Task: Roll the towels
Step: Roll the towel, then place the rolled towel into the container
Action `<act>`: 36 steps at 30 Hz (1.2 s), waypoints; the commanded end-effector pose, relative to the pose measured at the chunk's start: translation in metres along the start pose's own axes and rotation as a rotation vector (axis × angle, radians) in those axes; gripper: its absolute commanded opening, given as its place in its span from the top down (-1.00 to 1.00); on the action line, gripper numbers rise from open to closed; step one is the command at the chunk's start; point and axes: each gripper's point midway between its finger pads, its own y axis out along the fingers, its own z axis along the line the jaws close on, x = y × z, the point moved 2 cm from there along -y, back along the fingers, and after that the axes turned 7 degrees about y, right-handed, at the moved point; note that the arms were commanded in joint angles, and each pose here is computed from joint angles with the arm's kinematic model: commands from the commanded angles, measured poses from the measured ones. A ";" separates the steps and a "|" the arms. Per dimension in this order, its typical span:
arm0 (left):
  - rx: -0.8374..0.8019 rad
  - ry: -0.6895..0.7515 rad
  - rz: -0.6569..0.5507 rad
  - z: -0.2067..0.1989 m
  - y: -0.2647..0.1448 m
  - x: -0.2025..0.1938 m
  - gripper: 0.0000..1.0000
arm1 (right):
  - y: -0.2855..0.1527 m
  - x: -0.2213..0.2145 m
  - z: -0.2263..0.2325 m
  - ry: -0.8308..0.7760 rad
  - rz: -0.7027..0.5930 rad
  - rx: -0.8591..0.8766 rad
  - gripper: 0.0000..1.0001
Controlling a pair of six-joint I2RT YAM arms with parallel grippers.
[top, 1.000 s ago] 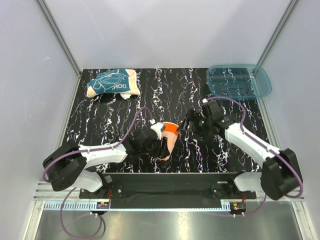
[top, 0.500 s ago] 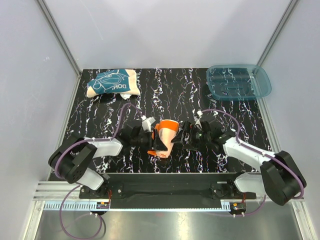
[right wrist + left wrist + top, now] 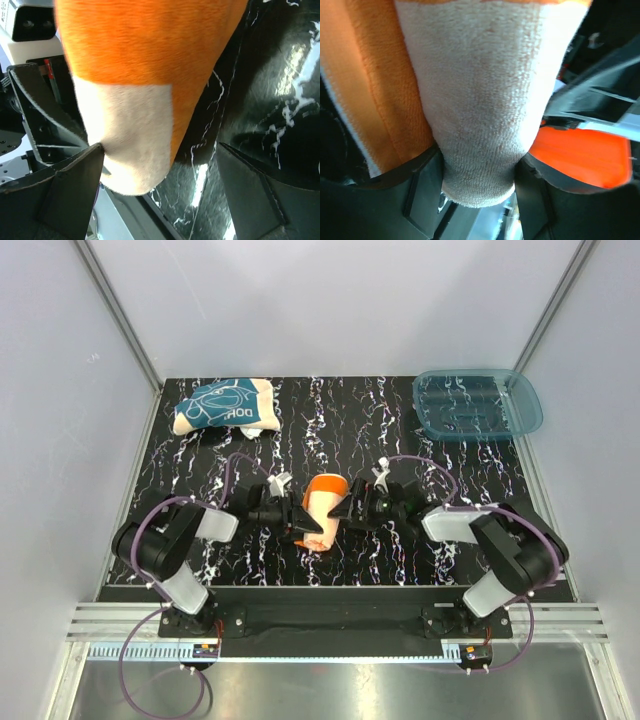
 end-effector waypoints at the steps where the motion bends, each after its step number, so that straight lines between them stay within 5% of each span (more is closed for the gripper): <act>1: -0.043 -0.076 0.002 0.003 -0.002 -0.003 -0.14 | 0.015 0.010 0.026 -0.066 -0.013 0.123 -0.99; 12: -0.093 -0.285 -0.042 0.026 -0.010 0.000 0.08 | 0.039 -0.005 0.027 -0.111 0.038 0.233 -1.00; 23: -0.107 -0.317 -0.047 0.030 -0.009 0.004 0.06 | 0.068 -0.021 0.025 -0.134 0.105 0.263 -0.99; 26: -0.103 -0.310 -0.047 0.031 -0.009 0.005 0.05 | 0.073 -0.027 0.030 -0.145 0.121 0.270 -0.83; 31: -0.047 -0.295 -0.043 0.036 -0.009 0.005 -0.07 | 0.081 -0.038 0.040 -0.153 0.157 0.293 -0.07; 36: 0.048 -0.199 -0.032 0.035 -0.014 0.008 -0.32 | 0.086 -0.043 0.053 -0.141 0.176 0.323 0.32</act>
